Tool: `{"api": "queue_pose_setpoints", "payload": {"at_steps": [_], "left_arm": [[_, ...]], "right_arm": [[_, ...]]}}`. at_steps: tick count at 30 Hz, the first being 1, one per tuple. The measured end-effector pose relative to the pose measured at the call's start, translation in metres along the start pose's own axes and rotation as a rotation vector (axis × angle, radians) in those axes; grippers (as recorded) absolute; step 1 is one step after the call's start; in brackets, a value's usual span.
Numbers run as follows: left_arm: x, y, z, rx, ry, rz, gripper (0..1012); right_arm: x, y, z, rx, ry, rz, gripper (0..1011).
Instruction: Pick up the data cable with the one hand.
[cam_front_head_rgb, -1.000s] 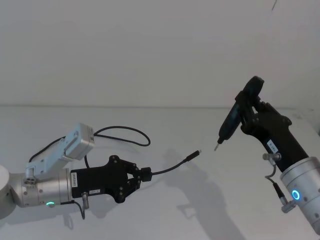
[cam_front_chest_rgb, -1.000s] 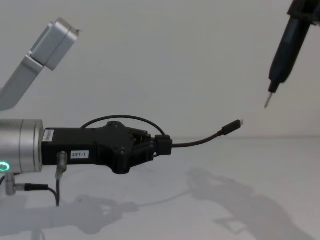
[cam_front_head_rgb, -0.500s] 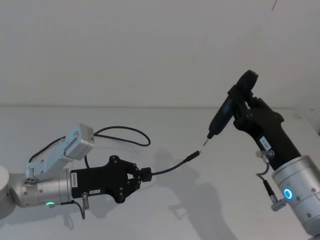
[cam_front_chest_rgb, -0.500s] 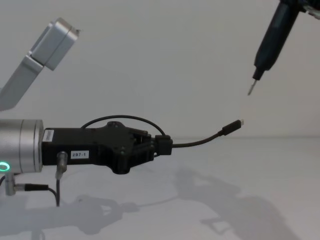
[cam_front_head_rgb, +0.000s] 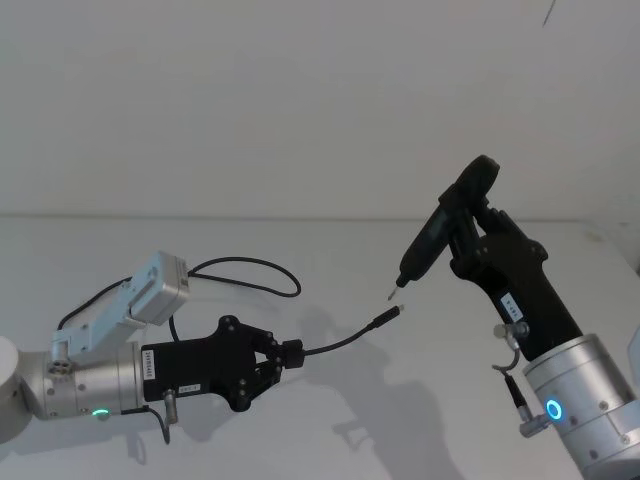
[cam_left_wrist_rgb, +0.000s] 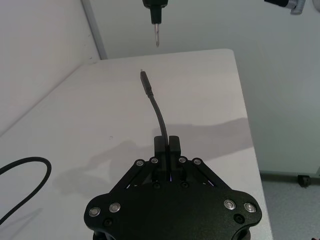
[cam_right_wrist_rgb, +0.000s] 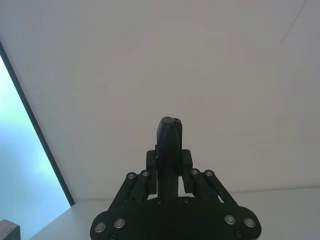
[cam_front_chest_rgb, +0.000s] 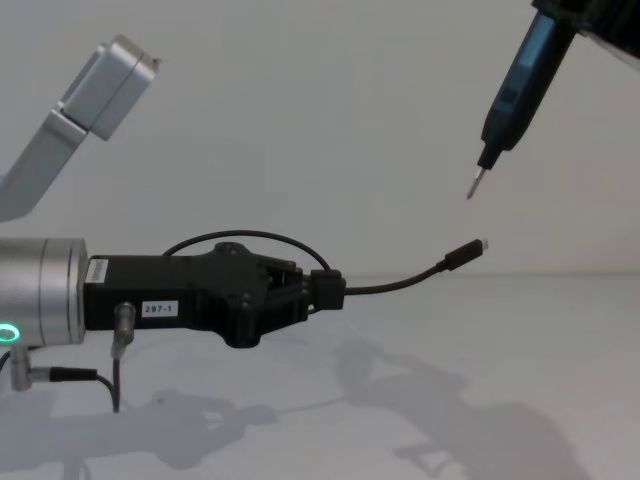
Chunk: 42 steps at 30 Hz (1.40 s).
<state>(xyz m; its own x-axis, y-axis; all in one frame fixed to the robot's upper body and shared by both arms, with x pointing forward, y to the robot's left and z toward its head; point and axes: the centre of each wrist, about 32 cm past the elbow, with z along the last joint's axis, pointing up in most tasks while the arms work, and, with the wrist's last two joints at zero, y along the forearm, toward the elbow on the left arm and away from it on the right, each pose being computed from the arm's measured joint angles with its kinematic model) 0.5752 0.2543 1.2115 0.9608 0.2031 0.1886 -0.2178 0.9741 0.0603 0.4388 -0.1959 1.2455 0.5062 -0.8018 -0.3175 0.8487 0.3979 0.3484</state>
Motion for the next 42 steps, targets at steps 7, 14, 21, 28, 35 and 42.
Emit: {"api": "queue_pose_setpoints", "payload": {"at_steps": [7,14,21,28,35,42], "left_arm": [[0.0,0.0,0.0,0.0,0.0,0.0,41],[0.0,0.0,0.0,0.0,0.0,0.0,40],[0.0,0.0,0.0,0.0,0.0,0.0,40],[0.0,0.0,0.0,0.0,0.0,0.0,40],[0.0,0.0,0.0,0.0,0.0,0.0,41],[0.0,0.0,0.0,0.0,0.0,0.0,41]], "right_arm": [[0.006,0.0,-0.011,0.021,-0.005,0.006,279],[0.015,0.001,-0.022,0.035,-0.027,-0.001,279],[0.022,0.002,-0.029,0.039,-0.047,-0.013,279],[0.028,0.003,-0.036,0.037,-0.061,-0.024,279],[0.031,0.003,-0.039,0.034,-0.069,-0.03,279],[0.033,0.004,-0.041,0.034,-0.072,-0.035,279]]}}
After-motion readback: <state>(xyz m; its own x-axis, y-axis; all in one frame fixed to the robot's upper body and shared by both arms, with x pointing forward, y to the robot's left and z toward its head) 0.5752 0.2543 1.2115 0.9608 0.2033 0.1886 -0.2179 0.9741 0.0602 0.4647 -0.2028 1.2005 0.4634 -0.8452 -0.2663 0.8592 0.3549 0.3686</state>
